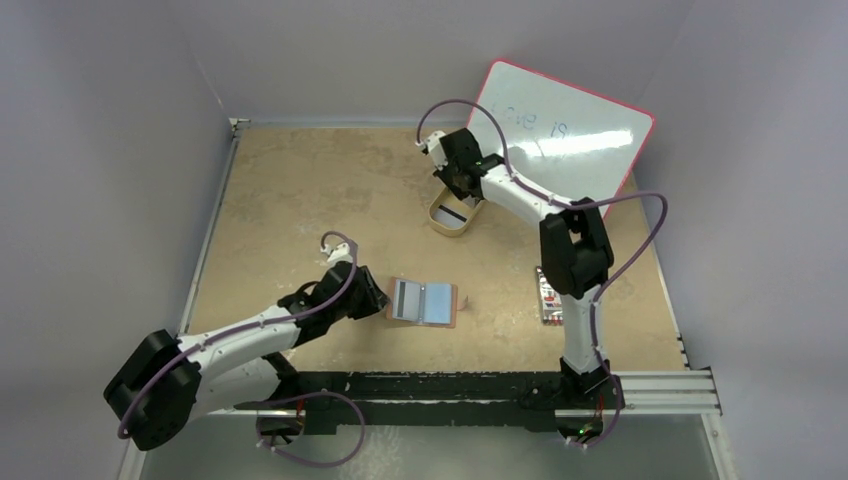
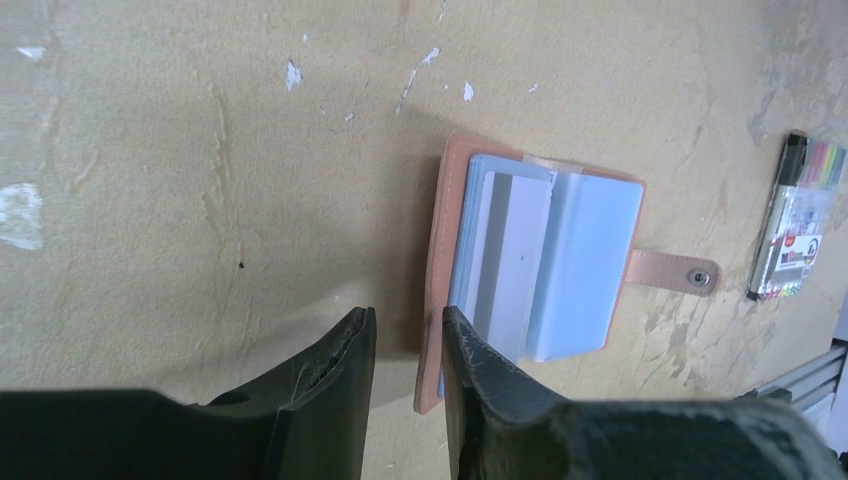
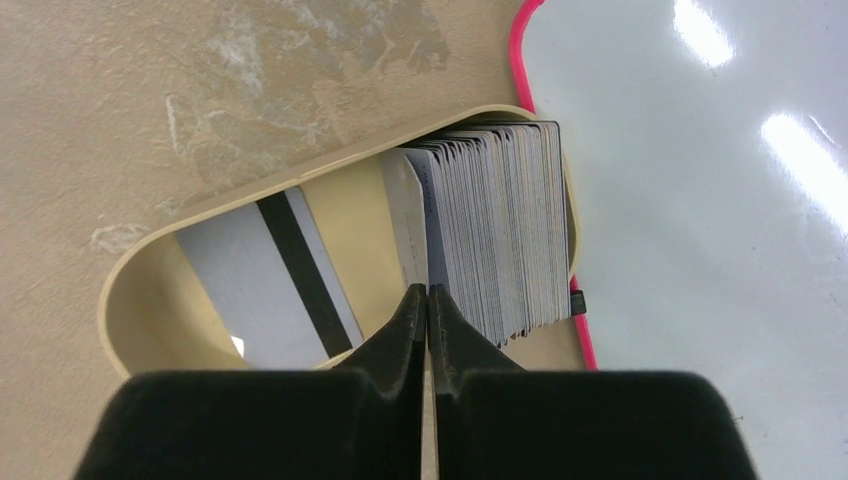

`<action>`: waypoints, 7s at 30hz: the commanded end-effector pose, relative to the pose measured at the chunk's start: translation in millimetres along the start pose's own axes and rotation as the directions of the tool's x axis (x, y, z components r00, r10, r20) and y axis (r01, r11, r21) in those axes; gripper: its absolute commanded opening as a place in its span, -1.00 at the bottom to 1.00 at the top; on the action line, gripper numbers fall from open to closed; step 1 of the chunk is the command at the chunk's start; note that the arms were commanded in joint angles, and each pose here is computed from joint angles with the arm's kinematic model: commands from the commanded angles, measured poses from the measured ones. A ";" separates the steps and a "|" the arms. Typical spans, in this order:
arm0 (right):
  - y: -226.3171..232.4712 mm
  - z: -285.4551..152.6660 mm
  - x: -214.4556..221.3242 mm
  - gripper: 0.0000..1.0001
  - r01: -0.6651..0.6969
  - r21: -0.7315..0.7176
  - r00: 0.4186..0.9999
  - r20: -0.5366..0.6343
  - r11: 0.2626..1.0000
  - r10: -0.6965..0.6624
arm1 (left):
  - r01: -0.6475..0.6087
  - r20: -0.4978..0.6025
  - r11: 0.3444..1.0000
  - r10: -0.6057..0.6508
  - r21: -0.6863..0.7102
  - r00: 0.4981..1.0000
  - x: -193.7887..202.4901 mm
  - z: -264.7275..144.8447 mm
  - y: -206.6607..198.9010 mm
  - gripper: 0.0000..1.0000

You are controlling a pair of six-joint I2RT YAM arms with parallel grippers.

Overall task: Put the credit cards into the card holder
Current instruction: Pick up the credit card from the storage box, then insert the credit card into the card holder.

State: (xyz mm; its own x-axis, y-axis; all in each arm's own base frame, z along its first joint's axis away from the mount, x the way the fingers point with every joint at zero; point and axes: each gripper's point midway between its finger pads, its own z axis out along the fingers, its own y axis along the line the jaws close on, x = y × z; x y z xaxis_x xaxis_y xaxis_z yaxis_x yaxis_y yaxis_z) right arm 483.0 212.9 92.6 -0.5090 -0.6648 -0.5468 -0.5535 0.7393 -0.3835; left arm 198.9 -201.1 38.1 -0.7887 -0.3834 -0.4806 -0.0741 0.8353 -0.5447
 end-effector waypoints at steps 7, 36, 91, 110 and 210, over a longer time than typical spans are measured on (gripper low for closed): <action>-17.0 -74.4 -49.3 -1.00 -0.171 -0.083 0.966 0.179 0.982 0.184 | 0.081 0.215 0.996 -0.087 0.037 0.973 -62.8 -35.3 -33.9 -0.19; 93.6 -342.6 -46.4 -1.00 -0.078 -0.994 0.300 0.053 0.080 0.952 | 0.001 0.233 0.694 -0.243 0.720 0.942 -137.2 -171.1 -213.3 0.12; 198.5 -126.3 110.7 -0.48 -0.763 -0.429 0.612 -0.237 0.484 0.754 | 0.051 -0.150 0.959 -0.009 0.278 0.989 9.1 2.7 -78.4 -1.00; 201.1 -107.1 142.4 -0.66 -0.763 -0.337 0.640 -0.264 0.552 0.722 | 0.023 -0.134 0.972 0.008 0.233 0.991 12.6 19.8 -64.4 -1.00; 200.2 -116.5 145.4 -0.66 -0.811 -0.344 0.565 -0.247 0.473 0.788 | 0.005 -0.172 0.989 0.021 0.150 0.985 35.8 35.1 -41.2 -1.00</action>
State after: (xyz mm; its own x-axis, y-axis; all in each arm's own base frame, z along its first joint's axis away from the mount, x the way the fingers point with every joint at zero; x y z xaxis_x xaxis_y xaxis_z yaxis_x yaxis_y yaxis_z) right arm 222.4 256.8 23.9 -0.8918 0.1714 -0.4188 -0.0899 0.8400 0.5351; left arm 215.2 -269.5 32.2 -0.8471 -0.3579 -0.3928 0.0091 0.7293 -0.6841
